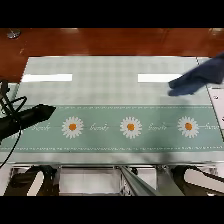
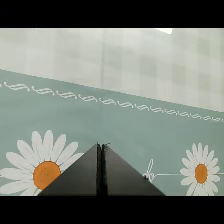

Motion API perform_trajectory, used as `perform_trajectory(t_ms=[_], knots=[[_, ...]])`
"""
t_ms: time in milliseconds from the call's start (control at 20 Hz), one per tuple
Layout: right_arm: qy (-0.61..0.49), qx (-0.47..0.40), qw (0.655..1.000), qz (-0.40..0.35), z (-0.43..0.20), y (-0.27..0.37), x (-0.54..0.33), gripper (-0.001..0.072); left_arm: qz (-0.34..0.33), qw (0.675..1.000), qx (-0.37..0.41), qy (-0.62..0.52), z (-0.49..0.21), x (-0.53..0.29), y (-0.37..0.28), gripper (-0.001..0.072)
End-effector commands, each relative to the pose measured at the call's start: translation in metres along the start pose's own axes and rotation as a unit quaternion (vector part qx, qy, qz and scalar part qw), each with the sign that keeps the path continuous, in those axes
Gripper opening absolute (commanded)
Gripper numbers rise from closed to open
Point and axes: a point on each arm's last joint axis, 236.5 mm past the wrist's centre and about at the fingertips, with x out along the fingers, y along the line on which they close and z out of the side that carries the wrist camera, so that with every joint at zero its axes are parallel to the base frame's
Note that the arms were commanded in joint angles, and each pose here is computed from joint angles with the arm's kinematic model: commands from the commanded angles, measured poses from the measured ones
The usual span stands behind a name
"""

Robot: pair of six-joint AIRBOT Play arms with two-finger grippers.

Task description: Fold the shirts.

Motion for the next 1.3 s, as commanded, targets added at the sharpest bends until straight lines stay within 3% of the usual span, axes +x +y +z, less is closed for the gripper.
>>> perform_trajectory(t_ms=[0,200,450,650,750,950,1000,1050,1100,1150,1250], knots=[[0.019,0.095,0.993,-0.062,-0.050,-0.075,-0.017,0.0020,0.000,1.000,0.000,0.001,0.000,0.000,0.000,0.0018],[0.016,0.226,0.961,-0.157,-0.124,-0.165,-0.013,0.0020,0.000,1.000,0.000,0.000,0.000,0.000,0.000,0.0018],[-0.015,0.420,0.860,-0.288,-0.226,-0.243,-0.017,0.0022,0.000,1.000,0.000,0.000,0.000,0.000,0.000,0.0019],[-0.037,0.470,0.785,-0.402,-0.280,-0.276,-0.041,0.0055,0.000,1.000,0.000,0.000,0.000,0.000,0.000,0.0018],[-0.033,0.463,0.791,-0.399,-0.277,-0.277,-0.037,0.0633,0.000,1.000,0.000,0.000,0.000,0.000,0.000,0.0018],[-0.114,0.407,0.853,-0.305,-0.196,-0.263,-0.031,0.0606,-0.001,1.000,0.028,-0.002,0.004,-0.001,-0.002,0.0017],[-0.156,0.377,0.874,-0.264,-0.161,-0.251,-0.035,0.0491,-0.001,1.000,0.030,-0.008,0.009,-0.002,-0.004,0.0017],[-0.209,0.330,0.899,-0.197,-0.114,-0.227,-0.040,0.0226,-0.002,0.999,0.033,-0.017,0.018,-0.004,-0.007,0.0017],[-0.261,0.273,0.919,-0.112,-0.067,-0.191,-0.047,0.0022,-0.004,0.999,0.039,-0.027,0.033,-0.007,-0.013,0.0017],[-0.313,0.224,0.923,-0.011,-0.020,-0.143,-0.060,0.0025,-0.007,0.998,0.045,-0.036,0.051,-0.011,-0.020,0.0017],[-0.337,0.131,0.925,0.115,0.034,-0.051,-0.072,0.0024,-0.024,0.995,0.070,-0.060,0.099,-0.020,-0.050,0.0016]])
